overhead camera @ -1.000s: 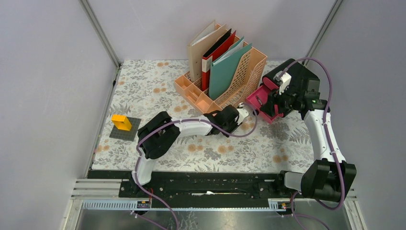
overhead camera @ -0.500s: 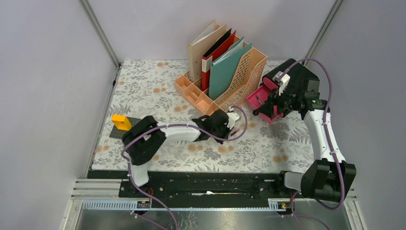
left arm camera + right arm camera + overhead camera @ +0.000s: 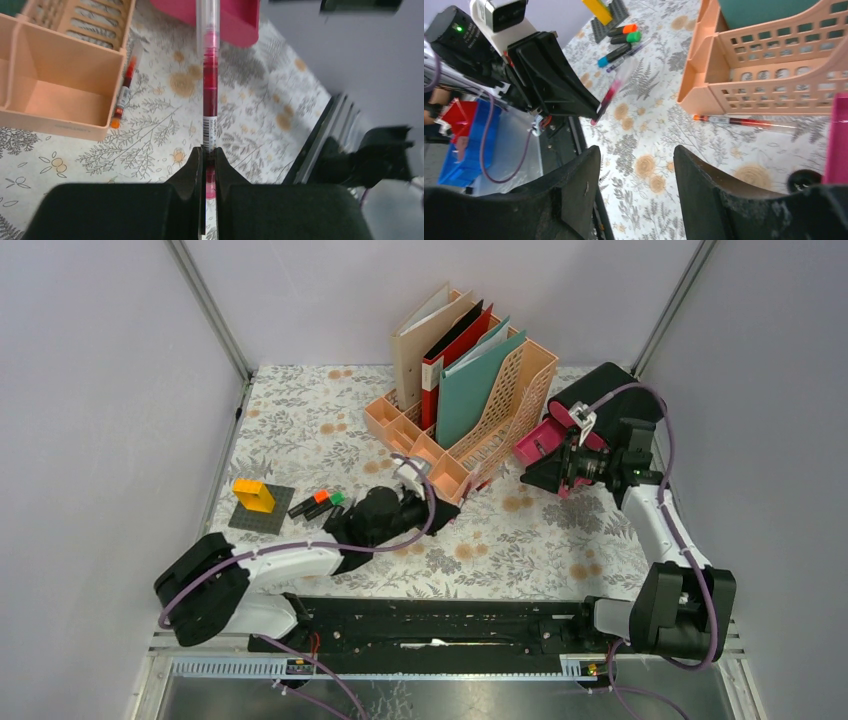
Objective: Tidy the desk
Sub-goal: Pick up the stationery from the center of the board.
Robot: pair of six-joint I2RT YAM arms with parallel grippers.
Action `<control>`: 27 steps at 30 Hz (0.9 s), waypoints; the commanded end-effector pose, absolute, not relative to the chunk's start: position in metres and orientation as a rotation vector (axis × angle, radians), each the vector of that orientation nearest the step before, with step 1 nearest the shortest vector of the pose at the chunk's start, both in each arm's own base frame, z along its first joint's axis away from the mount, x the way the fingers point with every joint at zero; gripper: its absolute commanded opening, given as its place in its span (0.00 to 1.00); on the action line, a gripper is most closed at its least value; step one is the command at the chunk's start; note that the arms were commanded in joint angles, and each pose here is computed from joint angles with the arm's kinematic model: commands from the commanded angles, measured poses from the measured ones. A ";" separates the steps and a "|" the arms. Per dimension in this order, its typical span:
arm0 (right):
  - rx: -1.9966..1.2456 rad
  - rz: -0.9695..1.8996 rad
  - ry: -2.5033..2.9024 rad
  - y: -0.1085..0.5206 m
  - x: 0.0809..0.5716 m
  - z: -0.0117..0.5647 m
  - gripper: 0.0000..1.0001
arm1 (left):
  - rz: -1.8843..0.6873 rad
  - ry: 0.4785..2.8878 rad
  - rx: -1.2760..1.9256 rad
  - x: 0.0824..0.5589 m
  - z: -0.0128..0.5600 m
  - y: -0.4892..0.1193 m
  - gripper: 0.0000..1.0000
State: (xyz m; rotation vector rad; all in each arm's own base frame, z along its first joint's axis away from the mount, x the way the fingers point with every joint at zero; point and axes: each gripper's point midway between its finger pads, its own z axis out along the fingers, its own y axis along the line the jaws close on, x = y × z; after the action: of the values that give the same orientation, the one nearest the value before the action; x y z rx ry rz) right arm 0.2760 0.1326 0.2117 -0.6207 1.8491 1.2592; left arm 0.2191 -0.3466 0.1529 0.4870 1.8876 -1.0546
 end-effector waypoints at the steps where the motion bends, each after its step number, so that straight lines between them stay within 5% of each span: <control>1: -0.596 1.435 1.754 0.156 0.276 0.236 0.62 | -1.262 1.584 0.205 0.230 0.233 -0.337 0.00; 18: -0.327 1.662 1.775 0.209 0.281 0.235 0.68 | -1.510 1.536 0.136 0.226 0.244 -0.366 0.00; 27: -0.371 1.710 1.824 0.228 0.270 0.223 0.63 | -1.562 1.556 0.150 0.225 0.239 -0.378 0.00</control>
State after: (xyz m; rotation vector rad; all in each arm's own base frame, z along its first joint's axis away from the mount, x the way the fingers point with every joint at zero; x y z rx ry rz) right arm 0.2718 0.2188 0.2203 -0.3299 1.8469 1.7073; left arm 0.2278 -0.3683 0.2001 0.1280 1.6849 -1.4566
